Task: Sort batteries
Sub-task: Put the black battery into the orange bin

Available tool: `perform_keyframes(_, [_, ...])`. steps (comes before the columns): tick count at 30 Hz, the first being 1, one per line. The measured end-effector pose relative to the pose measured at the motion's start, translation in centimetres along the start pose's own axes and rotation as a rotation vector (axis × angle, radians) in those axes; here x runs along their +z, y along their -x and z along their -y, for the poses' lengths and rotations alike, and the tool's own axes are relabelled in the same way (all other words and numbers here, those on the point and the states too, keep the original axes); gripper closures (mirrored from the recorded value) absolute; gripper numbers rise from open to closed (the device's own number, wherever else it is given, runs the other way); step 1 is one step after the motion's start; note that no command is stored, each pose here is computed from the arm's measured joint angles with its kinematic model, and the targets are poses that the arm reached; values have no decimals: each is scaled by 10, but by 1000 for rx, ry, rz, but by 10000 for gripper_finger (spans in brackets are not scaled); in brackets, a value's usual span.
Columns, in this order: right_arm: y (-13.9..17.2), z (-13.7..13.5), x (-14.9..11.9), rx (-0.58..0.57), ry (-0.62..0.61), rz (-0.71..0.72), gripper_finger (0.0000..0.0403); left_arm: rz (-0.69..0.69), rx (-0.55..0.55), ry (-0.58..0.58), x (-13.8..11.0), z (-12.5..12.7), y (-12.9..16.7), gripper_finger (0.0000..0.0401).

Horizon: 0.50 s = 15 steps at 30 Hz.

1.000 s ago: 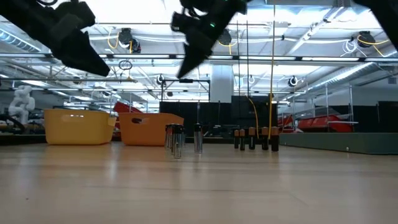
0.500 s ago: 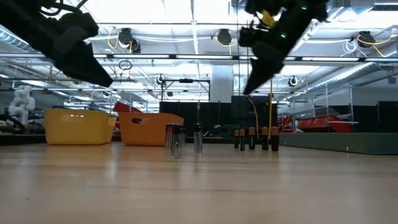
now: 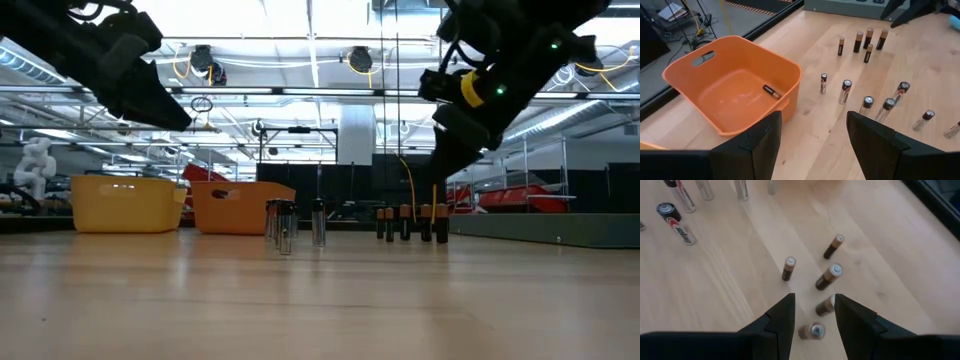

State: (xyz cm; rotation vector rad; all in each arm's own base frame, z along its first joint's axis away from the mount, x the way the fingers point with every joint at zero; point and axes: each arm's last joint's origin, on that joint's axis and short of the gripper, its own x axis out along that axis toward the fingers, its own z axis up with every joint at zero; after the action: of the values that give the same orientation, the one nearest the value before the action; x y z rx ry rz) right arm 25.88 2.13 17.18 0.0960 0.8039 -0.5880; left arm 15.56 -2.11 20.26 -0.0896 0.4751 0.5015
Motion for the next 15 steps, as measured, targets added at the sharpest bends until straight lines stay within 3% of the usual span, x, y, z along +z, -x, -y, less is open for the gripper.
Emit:
perform_keyframes(9, [2,-5,-26,-101,-92,63,274,0,-1,-3,0,0,0,166])
perform_keyframes(15, [-2,-8,-36,-62,-179,126,274,-3,-1,-8,0,0,0,166])
